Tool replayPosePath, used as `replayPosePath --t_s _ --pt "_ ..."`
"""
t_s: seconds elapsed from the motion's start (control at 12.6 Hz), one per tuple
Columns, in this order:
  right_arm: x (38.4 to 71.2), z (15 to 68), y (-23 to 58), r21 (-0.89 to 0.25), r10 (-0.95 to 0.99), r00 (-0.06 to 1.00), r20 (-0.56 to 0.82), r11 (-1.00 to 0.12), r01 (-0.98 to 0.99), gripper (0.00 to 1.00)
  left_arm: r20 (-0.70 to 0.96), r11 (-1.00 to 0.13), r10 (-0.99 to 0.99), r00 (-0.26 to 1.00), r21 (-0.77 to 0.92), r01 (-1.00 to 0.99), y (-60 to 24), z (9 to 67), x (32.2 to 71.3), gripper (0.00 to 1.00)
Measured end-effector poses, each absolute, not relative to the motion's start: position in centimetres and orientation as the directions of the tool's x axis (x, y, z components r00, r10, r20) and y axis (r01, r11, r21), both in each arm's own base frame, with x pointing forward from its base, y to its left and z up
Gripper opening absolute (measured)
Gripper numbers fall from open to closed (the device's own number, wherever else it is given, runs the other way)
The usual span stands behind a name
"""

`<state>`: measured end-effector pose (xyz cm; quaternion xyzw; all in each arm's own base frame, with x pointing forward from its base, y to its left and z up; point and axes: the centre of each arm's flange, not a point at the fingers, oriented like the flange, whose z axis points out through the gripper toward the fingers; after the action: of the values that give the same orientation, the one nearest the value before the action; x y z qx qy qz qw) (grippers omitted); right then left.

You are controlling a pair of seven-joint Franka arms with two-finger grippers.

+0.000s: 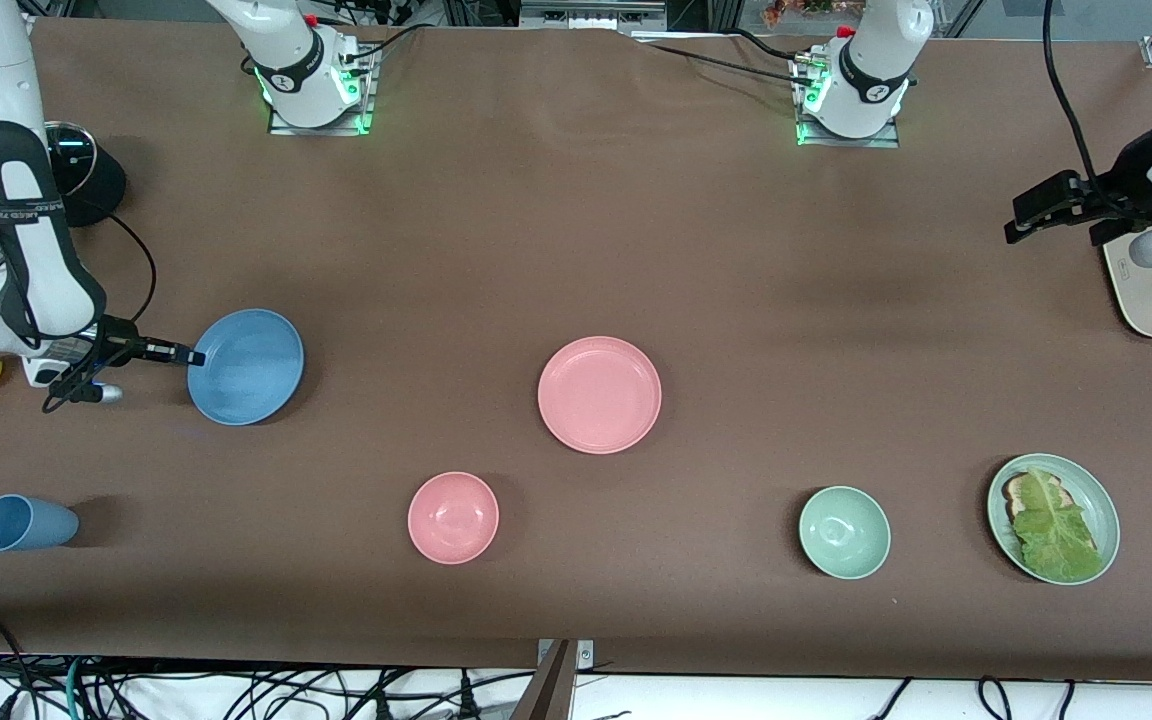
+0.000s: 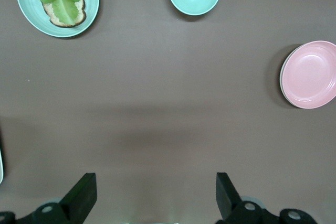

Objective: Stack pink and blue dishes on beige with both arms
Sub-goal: 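Grasp the blue plate rim and slide it toward the pink plate, then place the blue plate onto the pink plate and open the right gripper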

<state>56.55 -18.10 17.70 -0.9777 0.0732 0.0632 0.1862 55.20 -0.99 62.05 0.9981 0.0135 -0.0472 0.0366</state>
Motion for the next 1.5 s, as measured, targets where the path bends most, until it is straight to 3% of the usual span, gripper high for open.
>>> replayPosePath --t_s 0.24,0.47,0.71,1.03,1.5 --pt "57.7 18.8 -17.1 -0.389 -0.081 0.983 -0.167 -0.911 -0.141 0.05 -0.093 -0.996 -0.036 0.995 0.079 -0.029 0.0 61.9 55.2 1.0" --pt "61.0 23.6 -13.9 -0.464 0.013 0.978 -0.206 -0.882 -0.086 0.05 -0.126 -0.996 -0.039 0.991 0.082 -0.028 0.5 61.4 54.8 1.0" --pt "63.6 27.2 -8.6 -0.446 -0.023 0.969 -0.245 -0.885 -0.134 0.05 -0.155 -0.996 -0.041 0.987 0.084 -0.028 0.8 60.9 54.6 1.0" --pt "65.2 30.8 6.0 -0.398 -0.017 0.961 -0.278 -0.908 -0.131 0.05 -0.171 -0.996 -0.047 0.984 0.086 -0.033 0.6 60.6 54.4 1.0" --pt "62.9 31.0 28.2 -0.305 -0.2 0.959 -0.201 -0.917 -0.255 0.05 -0.176 -0.996 -0.048 0.983 0.086 -0.033 0.6 60.5 54.4 1.0"
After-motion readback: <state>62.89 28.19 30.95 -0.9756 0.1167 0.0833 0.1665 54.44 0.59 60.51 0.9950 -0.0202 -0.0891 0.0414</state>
